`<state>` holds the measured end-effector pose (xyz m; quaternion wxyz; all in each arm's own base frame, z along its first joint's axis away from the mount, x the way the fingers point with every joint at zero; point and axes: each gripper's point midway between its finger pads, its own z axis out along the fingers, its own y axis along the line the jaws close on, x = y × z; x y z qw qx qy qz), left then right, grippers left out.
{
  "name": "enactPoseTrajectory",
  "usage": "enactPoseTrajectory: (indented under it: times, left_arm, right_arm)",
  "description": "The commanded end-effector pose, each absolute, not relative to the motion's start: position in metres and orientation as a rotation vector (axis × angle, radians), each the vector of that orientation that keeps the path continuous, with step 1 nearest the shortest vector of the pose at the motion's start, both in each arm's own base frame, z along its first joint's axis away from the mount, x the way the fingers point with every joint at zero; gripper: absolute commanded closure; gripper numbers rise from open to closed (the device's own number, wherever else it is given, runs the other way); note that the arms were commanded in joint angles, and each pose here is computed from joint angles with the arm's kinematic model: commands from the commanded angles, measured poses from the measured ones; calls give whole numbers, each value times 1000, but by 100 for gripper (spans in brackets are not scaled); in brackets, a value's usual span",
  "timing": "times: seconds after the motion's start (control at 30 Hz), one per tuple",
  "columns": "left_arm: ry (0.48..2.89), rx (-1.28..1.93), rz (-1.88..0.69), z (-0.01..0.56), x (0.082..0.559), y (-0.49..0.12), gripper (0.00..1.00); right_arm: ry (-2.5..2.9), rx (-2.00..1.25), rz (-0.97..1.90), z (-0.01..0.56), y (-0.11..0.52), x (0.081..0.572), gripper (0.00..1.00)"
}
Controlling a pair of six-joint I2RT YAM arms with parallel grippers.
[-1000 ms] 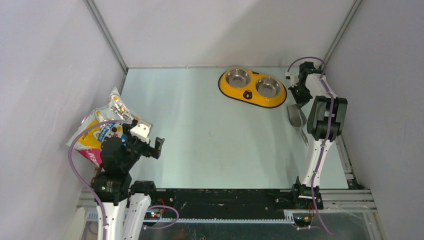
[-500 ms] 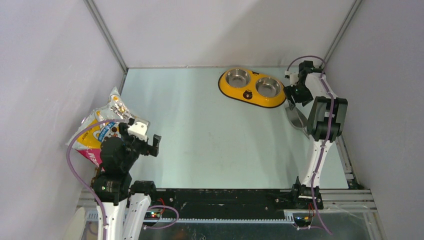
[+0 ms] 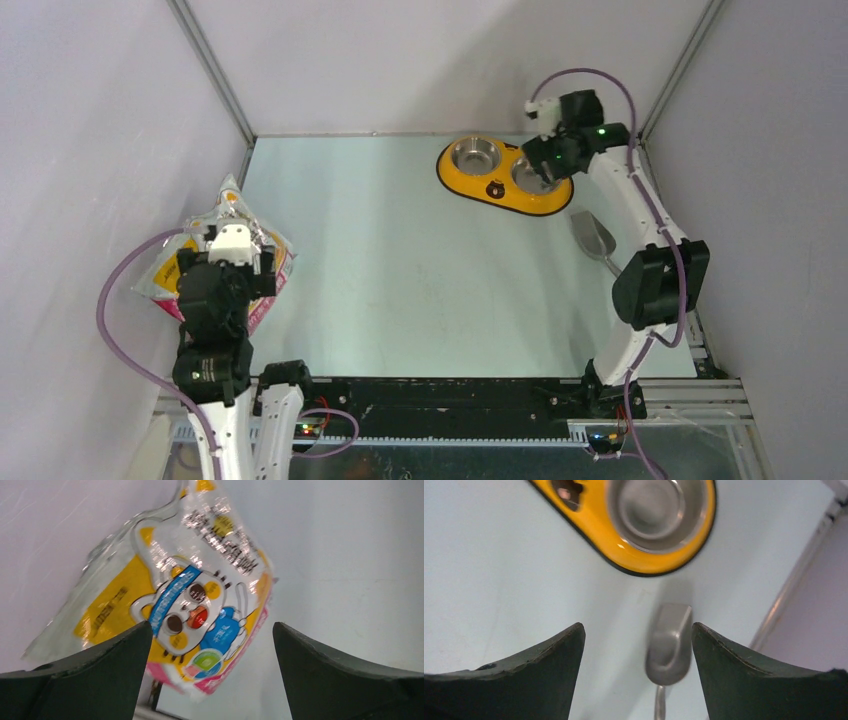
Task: Serve the pet food
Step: Move the pet food bag to the center of the board.
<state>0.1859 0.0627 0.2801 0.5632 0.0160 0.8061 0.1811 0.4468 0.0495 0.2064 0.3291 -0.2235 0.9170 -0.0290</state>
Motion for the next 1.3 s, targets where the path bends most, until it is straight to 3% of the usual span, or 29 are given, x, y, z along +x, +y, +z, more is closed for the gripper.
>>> enactPoseTrajectory:
  times: [0.0,0.17,0.4,0.77,0.93,1.27]
  left_arm:
    - [1965,-77,546,283,154,85,2]
    - [1924,-175,670,309,116,98,2]
    - [1886,-329,831,337,84,119,2]
    - [1998,-445,957,297,53,131,2]
    - [2070,-467,1005,266,35,132,2]
    - [2172,-372,1161,209,38,146,2]
  right_arm:
    - [2345,-714,-48,214,107,435,19]
    - [2281,-856,-29,225,167,425,17]
    - [2252,-956,2,229,206,425,17]
    - [2141,-1095,74,232,279,445,14]
    - [1954,-1119,106,252,344,454,1]
    - [1704,-1076,228,253,457,453,0]
